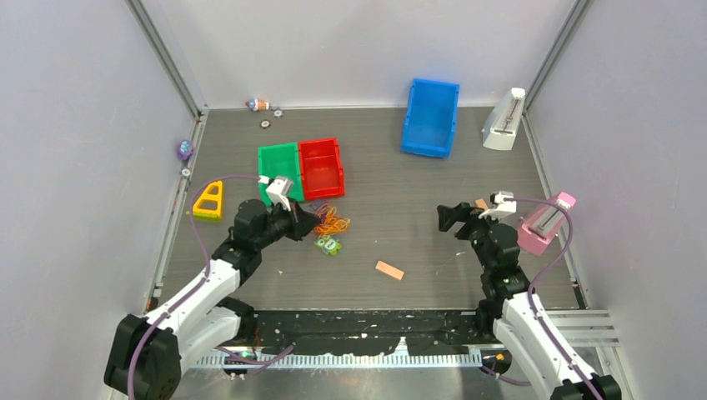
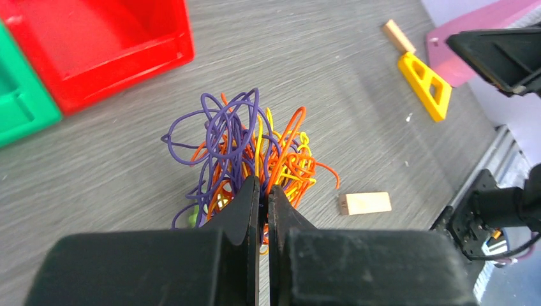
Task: Untangle the cables
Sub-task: Pick up the cable at the center of the board.
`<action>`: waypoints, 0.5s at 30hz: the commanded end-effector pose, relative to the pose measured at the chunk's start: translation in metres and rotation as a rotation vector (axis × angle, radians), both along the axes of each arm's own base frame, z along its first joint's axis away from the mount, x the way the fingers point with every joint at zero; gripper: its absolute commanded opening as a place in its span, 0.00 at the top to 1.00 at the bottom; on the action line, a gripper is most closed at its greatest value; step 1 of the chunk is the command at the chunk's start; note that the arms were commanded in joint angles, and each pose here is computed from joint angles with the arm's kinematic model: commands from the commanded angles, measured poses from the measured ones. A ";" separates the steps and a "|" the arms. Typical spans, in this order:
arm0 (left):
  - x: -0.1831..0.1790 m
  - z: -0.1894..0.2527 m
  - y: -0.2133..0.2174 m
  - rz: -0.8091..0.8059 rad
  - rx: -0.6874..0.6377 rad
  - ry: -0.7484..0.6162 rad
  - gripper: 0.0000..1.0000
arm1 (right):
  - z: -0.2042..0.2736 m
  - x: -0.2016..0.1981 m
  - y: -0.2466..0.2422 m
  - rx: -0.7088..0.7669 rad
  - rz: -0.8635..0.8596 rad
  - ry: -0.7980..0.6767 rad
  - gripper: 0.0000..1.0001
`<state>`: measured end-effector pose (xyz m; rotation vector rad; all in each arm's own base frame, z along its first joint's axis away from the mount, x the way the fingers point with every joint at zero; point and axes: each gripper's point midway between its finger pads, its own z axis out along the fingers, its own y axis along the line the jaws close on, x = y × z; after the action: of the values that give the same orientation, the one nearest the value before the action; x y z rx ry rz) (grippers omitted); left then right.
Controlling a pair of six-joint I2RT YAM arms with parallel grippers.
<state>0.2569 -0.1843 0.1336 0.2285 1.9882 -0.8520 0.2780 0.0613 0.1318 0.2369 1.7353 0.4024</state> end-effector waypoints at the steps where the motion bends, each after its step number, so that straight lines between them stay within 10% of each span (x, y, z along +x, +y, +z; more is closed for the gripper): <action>1: 0.005 0.053 -0.031 -0.142 -0.108 -0.183 1.00 | 0.025 0.003 0.025 0.013 0.146 -0.111 0.04; 15: 0.040 0.052 -0.076 -0.183 -0.215 -0.217 1.00 | 0.067 0.042 0.082 0.058 0.321 -0.135 0.00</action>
<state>0.2838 -0.2463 0.1453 0.3303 1.8743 -1.0579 0.3036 0.1241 0.1599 0.0410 1.7590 0.6243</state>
